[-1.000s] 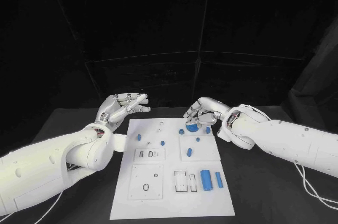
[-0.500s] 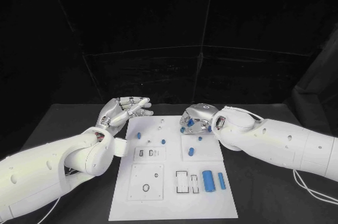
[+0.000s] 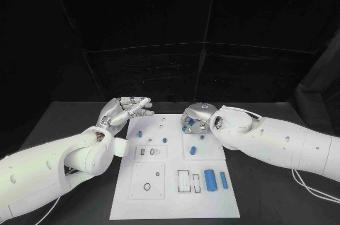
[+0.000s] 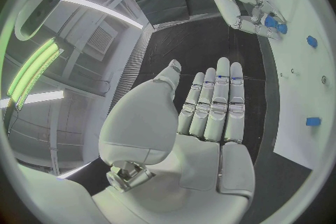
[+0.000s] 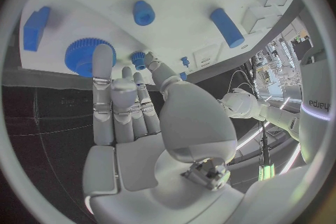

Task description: Assemble the parts on the task board

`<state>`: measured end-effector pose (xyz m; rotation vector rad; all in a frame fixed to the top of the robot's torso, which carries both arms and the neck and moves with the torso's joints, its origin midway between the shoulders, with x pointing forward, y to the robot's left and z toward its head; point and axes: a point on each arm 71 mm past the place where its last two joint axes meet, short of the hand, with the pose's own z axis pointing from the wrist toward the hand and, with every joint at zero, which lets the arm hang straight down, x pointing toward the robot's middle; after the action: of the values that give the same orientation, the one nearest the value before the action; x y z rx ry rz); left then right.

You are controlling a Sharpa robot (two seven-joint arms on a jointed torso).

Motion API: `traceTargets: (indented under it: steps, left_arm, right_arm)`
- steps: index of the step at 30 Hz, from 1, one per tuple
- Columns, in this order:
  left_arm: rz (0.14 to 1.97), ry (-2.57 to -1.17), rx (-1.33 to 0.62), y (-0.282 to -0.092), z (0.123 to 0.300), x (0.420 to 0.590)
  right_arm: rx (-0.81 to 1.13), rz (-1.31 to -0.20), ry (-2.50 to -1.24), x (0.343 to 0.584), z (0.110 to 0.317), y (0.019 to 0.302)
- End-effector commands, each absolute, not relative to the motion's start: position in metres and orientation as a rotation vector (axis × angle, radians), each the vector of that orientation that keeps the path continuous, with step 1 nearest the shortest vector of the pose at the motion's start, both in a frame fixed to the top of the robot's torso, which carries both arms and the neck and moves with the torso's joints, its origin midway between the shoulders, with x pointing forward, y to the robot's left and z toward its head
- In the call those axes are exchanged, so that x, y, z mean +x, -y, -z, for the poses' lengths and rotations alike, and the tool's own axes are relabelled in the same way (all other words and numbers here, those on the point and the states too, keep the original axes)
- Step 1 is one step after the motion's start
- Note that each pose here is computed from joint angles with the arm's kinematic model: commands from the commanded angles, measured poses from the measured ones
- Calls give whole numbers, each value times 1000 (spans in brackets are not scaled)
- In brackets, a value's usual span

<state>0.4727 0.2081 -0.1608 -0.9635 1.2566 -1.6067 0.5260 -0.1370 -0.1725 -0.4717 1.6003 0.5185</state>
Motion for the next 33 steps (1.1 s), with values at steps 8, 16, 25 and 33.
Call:
traceTargets:
  steps: [8,16,25,33]
  left_arm:
    - [1628,-1274,-950,-207,160,472]
    - [1625,-1277,-952,-208,161,473]
    - [1622,-1280,-954,-211,161,473]
    - [1615,-1280,-956,-215,161,473]
  right_arm:
    - [-505,-463,-1658,530,177,136]
    - [-516,-459,-1679,531,179,134]
    - [-473,-523,-1581,529,171,131]
    - [-369,-593,-1438,527,156,130]
